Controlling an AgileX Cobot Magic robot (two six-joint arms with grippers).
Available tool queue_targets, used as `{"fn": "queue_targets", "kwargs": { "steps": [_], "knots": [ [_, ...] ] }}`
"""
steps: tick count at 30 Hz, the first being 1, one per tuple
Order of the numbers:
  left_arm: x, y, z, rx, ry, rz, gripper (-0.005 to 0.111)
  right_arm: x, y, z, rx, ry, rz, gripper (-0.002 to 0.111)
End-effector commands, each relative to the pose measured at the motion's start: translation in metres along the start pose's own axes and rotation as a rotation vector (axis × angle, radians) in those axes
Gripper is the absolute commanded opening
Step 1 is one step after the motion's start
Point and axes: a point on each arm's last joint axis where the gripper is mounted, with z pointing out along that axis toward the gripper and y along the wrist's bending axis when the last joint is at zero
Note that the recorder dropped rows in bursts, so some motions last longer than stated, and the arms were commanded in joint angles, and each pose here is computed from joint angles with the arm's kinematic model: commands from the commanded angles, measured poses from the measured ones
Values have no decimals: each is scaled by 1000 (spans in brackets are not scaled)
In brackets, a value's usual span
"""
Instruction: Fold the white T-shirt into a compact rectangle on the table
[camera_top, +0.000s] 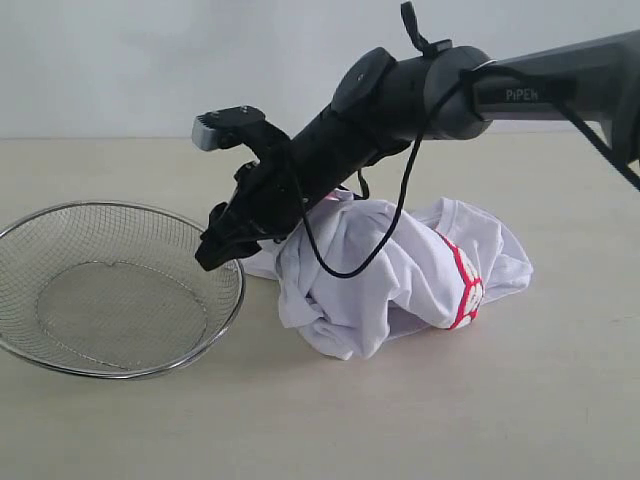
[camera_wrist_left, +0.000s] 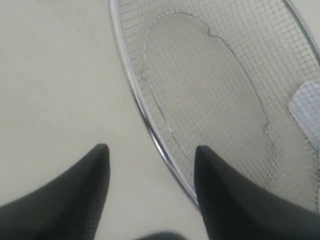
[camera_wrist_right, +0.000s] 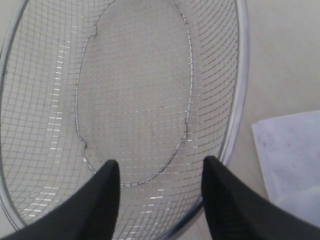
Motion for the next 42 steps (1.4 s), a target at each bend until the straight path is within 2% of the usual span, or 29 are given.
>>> {"fn": "queue_targets", "kwargs": {
  "steps": [1, 8, 17, 19, 26, 33, 37, 42],
  "knots": [
    [-6, 2, 9, -31, 2, -11, 50, -1, -1, -2, 5, 1, 1, 45],
    [-24, -7, 29, -54, 37, -16, 50, 0, 1, -2, -18, 16, 9, 45],
    [-27, -4, 51, -103, 84, -14, 48, 1, 2, -2, -26, 21, 14, 45],
    [-30, -5, 52, -101, 80, 0, 44, 1, 2, -2, -26, 21, 16, 45],
    [-55, -22, 52, -57, 1, 65, 5, 0, 4, -5, -36, 27, 69, 45],
    [-72, -35, 55, -36, 37, 184, 5, -20, 18, -33, -4, -46, 54, 44],
    [-69, -36, 60, -36, 109, 185, 5, -34, 27, -62, 48, -98, 25, 44],
    [-62, -36, 51, -30, 147, 194, 5, -35, 17, -93, 159, -98, 39, 44]
  ]
}}
